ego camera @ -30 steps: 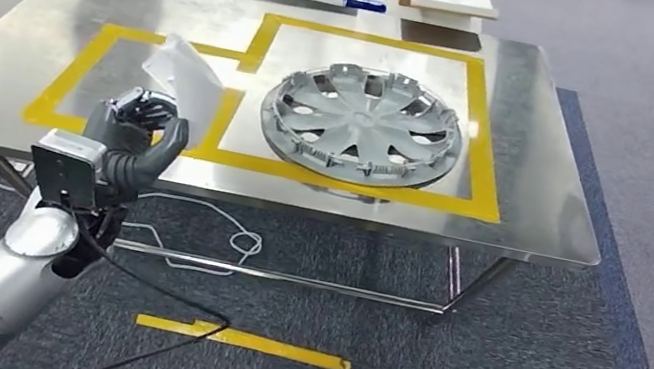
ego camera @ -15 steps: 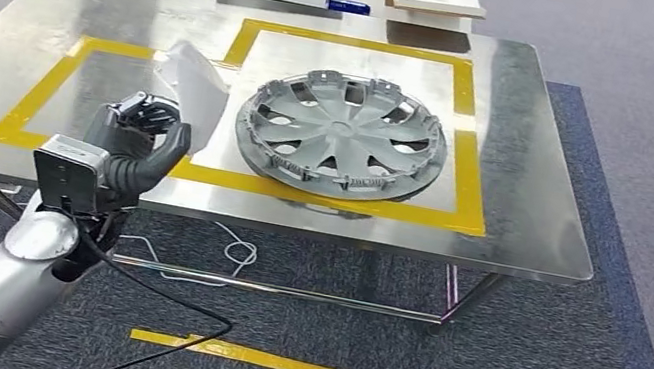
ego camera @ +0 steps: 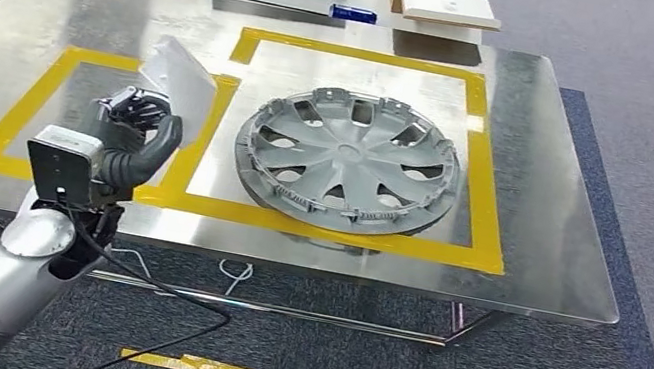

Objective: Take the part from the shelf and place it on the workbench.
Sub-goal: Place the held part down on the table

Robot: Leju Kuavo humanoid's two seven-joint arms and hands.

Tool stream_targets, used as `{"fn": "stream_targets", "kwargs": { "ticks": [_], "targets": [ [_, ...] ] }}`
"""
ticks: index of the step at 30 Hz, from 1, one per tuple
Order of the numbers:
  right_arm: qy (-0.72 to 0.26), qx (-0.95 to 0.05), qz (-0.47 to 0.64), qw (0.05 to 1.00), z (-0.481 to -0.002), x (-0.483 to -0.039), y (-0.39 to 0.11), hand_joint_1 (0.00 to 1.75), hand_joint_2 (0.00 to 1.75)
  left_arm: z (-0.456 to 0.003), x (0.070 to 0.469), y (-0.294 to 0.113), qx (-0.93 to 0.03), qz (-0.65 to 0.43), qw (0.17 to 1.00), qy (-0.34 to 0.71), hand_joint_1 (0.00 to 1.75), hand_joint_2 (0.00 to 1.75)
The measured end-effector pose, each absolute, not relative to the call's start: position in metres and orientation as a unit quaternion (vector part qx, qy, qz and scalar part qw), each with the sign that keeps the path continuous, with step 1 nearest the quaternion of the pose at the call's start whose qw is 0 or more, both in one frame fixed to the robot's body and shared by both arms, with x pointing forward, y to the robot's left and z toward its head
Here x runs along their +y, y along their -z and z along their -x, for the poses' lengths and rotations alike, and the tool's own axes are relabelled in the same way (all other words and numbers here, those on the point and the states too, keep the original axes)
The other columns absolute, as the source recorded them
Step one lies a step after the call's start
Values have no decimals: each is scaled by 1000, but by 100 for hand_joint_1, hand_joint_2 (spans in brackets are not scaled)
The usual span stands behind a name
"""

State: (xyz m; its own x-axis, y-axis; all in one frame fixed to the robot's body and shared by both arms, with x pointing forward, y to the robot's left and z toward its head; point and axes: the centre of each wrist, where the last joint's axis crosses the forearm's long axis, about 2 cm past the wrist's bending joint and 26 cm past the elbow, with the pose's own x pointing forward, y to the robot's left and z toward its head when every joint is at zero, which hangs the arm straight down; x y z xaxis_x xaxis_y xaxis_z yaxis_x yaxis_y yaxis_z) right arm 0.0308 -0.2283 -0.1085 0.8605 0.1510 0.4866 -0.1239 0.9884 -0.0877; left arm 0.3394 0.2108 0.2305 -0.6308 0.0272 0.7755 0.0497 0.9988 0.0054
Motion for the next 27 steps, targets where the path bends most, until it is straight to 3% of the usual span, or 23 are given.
{"fn": "stream_targets", "kwargs": {
  "ticks": [12,27],
  "targets": [
    [-63,-253,31,965,-29,-229,109,0,175,-333,198,-226,-896,-18,443,-24,175,175],
    [-63,-248,30,966,-27,-228,109,0,175,-332,205,-222,-899,-67,433,26,175,175]
  ]
}}
